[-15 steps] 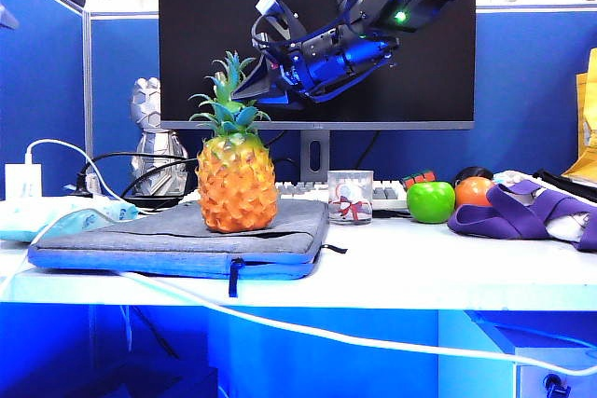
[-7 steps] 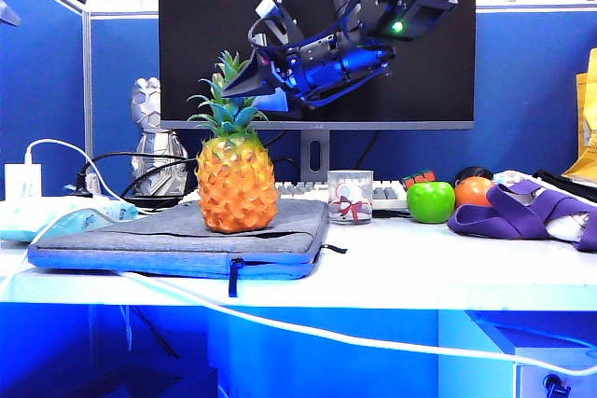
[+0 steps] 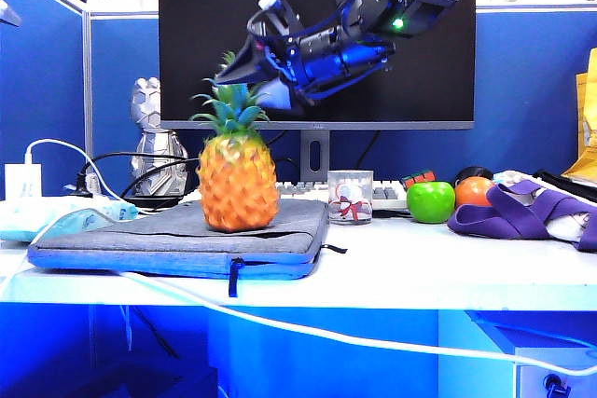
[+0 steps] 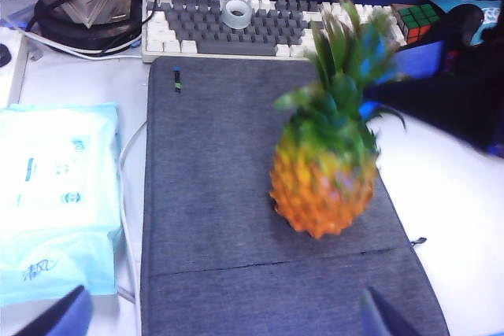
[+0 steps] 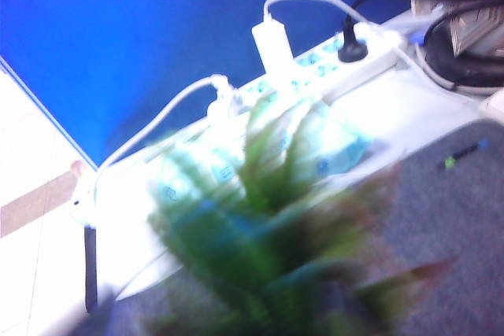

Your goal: Pick up the pineapple and place it above the gray bag.

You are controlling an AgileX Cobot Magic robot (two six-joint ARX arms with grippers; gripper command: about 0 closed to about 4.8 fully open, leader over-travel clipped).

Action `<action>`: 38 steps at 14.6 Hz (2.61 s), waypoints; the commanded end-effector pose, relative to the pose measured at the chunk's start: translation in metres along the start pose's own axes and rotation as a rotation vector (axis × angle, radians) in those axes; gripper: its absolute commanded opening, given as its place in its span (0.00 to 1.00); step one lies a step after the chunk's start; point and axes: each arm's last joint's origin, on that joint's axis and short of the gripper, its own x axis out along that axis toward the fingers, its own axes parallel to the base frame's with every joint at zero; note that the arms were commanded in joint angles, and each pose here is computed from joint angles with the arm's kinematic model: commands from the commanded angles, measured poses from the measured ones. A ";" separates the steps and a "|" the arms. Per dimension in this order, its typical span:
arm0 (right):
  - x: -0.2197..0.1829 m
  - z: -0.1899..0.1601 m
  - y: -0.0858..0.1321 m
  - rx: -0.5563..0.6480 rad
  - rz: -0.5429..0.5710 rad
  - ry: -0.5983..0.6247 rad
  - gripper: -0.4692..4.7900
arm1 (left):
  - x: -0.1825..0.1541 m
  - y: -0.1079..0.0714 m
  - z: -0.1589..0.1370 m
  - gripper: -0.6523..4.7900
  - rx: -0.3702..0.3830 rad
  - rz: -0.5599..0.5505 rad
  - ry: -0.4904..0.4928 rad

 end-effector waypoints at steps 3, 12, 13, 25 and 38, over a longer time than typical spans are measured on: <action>-0.005 0.014 0.007 -0.023 0.012 -0.048 0.95 | -0.001 -0.001 0.002 1.00 0.002 -0.026 -0.017; -0.028 0.027 -0.003 0.033 -0.063 -0.027 1.00 | -0.001 -0.001 0.002 1.00 0.002 -0.025 -0.014; -0.036 0.031 -0.005 0.042 -0.068 -0.024 1.00 | -0.001 -0.001 0.002 1.00 0.001 -0.025 -0.014; -0.180 0.110 0.073 -0.039 -0.177 0.030 1.00 | -0.061 -0.008 0.018 1.00 0.063 0.139 -0.234; -0.345 -0.013 0.278 -0.313 -0.814 -0.420 0.91 | -0.095 -0.016 -0.004 1.00 0.050 0.120 -0.190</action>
